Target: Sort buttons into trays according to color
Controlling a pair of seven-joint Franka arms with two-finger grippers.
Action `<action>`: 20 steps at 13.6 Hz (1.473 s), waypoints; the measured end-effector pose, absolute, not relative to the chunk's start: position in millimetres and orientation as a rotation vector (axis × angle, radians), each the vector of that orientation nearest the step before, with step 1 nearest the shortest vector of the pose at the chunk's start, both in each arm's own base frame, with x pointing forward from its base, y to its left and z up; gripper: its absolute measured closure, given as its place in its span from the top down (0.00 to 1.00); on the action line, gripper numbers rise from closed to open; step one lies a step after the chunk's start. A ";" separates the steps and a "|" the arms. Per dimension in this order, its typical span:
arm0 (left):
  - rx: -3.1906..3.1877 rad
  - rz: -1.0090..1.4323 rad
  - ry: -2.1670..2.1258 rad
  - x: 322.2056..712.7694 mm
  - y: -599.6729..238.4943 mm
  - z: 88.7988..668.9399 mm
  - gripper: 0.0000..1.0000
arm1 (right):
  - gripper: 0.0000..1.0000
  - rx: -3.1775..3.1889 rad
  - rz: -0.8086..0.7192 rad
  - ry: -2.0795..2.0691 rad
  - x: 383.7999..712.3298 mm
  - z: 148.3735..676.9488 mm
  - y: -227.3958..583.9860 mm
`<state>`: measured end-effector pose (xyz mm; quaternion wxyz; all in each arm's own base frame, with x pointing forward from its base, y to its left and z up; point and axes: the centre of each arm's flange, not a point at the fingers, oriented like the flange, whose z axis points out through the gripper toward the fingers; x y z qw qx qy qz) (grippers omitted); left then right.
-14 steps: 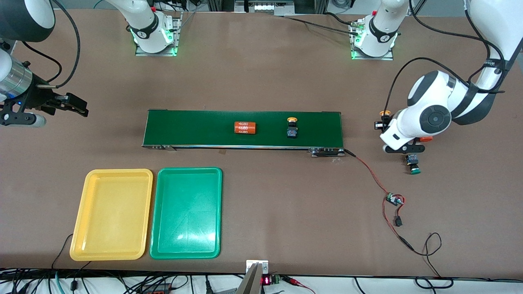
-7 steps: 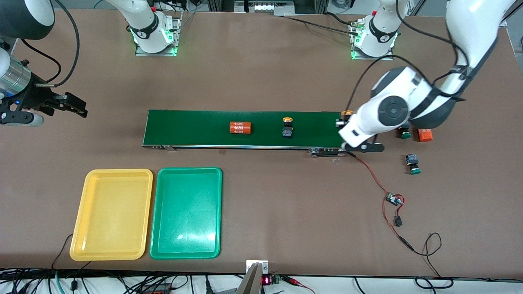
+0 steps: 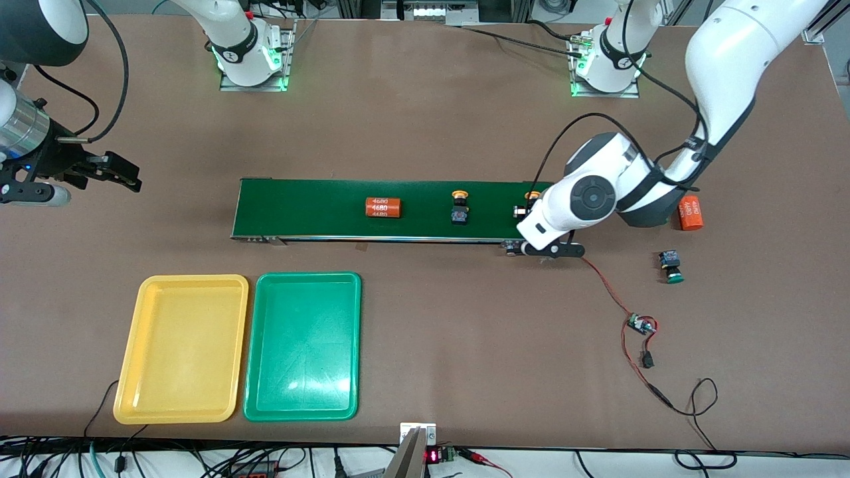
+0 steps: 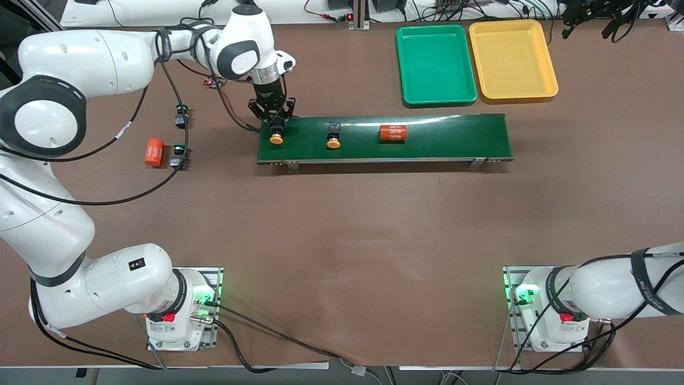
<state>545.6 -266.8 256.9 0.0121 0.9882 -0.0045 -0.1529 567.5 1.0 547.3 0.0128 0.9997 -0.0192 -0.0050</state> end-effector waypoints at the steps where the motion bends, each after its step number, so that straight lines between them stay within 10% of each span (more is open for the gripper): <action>1: 3.088 -0.483 -0.014 542.2 -273.0 254.1 0.41 | 1.00 3.115 -0.015 -0.062 567.6 547.2 0.5; 4: 3.094 -0.487 -0.013 538.7 -279.0 252.4 0.47 | 1.00 3.114 -0.020 -0.071 568.2 545.5 -2.8; 10: 3.101 -0.389 0.154 581.1 -228.8 293.6 1.00 | 1.00 3.114 -0.017 -0.068 568.9 545.2 -1.4; 20: 3.250 -0.425 0.080 648.9 -18.6 349.9 1.00 | 1.00 3.095 -0.252 -0.127 551.4 538.5 -19.6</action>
